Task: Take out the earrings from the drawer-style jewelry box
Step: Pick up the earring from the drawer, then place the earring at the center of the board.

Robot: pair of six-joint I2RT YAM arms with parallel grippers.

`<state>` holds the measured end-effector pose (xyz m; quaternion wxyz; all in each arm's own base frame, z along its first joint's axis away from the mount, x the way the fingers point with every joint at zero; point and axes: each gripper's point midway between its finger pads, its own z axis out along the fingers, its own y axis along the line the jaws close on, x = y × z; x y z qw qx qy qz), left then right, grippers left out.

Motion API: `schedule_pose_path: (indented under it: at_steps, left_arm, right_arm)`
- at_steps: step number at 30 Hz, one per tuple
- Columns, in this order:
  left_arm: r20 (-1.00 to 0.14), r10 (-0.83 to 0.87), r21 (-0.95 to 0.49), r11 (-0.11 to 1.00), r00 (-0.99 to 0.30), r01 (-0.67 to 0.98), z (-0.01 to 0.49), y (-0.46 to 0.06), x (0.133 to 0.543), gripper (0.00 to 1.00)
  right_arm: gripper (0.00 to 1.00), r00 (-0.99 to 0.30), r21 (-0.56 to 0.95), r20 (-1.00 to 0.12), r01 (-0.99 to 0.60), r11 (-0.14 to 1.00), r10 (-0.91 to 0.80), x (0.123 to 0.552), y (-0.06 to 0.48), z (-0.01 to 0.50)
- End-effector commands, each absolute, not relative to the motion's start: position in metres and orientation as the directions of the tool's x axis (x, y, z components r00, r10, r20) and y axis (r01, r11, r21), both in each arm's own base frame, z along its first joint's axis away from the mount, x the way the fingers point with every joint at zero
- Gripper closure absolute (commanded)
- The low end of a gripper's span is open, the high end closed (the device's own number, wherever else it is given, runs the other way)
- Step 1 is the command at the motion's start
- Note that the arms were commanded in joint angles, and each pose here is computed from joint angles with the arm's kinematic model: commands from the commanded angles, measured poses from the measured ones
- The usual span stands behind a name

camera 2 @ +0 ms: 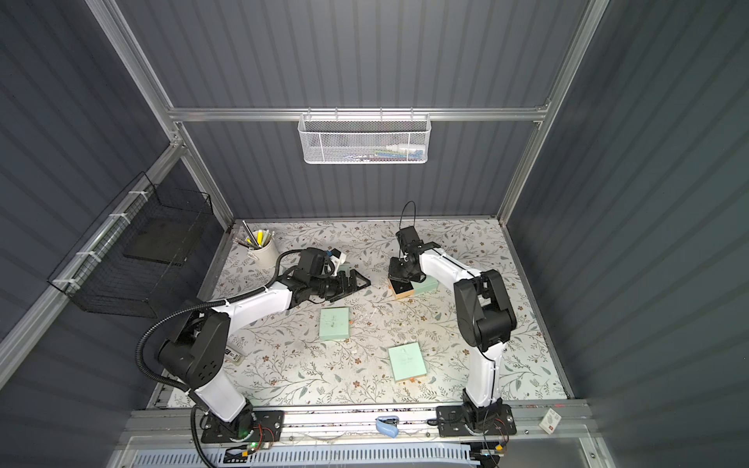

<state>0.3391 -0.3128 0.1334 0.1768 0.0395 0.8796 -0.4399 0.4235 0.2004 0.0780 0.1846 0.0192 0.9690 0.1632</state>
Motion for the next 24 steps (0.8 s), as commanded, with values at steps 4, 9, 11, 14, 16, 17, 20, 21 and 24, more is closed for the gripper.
schedule_pose_path:
  at_steps: [4, 9, 11, 14, 16, 17, 20, 21, 24]
  left_arm:
    - [-0.401, -0.078, -0.721, 0.641, -0.913, 0.262, 0.144, -0.299, 0.336, 0.0]
    - [-0.449, -0.085, -0.686, 0.671, -0.89, 0.282, 0.149, -0.287, 0.334, 0.0]
    - [-0.468, -0.089, -0.671, 0.683, -0.879, 0.288, 0.152, -0.281, 0.332, 0.0]
    - [-0.49, -0.093, -0.642, 0.711, -0.867, 0.287, 0.154, -0.272, 0.331, 0.0]
    - [-0.496, -0.093, -0.631, 0.721, -0.863, 0.285, 0.155, -0.268, 0.33, 0.0]
    - [-0.496, -0.091, -0.629, 0.723, -0.864, 0.285, 0.154, -0.267, 0.329, 0.0]
    - [-0.497, -0.091, -0.628, 0.724, -0.863, 0.286, 0.155, -0.266, 0.328, 0.0]
    - [-0.496, -0.091, -0.628, 0.724, -0.863, 0.285, 0.155, -0.266, 0.328, 0.0]
    - [-0.49, -0.089, -0.631, 0.723, -0.867, 0.282, 0.152, -0.266, 0.328, 0.0]
  right_arm:
    - [0.97, -0.924, 0.342, -0.377, -0.075, 0.937, 0.064, 0.414, 0.222, 0.098]
    - [0.97, -0.923, 0.355, -0.382, -0.103, 0.929, 0.043, 0.419, 0.243, 0.1]
    - [0.97, -0.924, 0.356, -0.38, -0.111, 0.928, 0.035, 0.421, 0.251, 0.098]
    - [0.97, -0.928, 0.355, -0.371, -0.115, 0.928, 0.028, 0.427, 0.26, 0.091]
    - [0.97, -0.93, 0.351, -0.367, -0.11, 0.93, 0.028, 0.432, 0.263, 0.087]
    - [0.97, -0.932, 0.35, -0.362, -0.108, 0.93, 0.029, 0.434, 0.265, 0.084]
    - [0.97, -0.935, 0.342, -0.353, -0.099, 0.934, 0.03, 0.44, 0.267, 0.076]
    - [0.97, -0.935, 0.339, -0.353, -0.097, 0.936, 0.031, 0.443, 0.268, 0.074]
    - [0.97, -0.939, 0.328, -0.343, -0.091, 0.94, 0.028, 0.448, 0.269, 0.065]
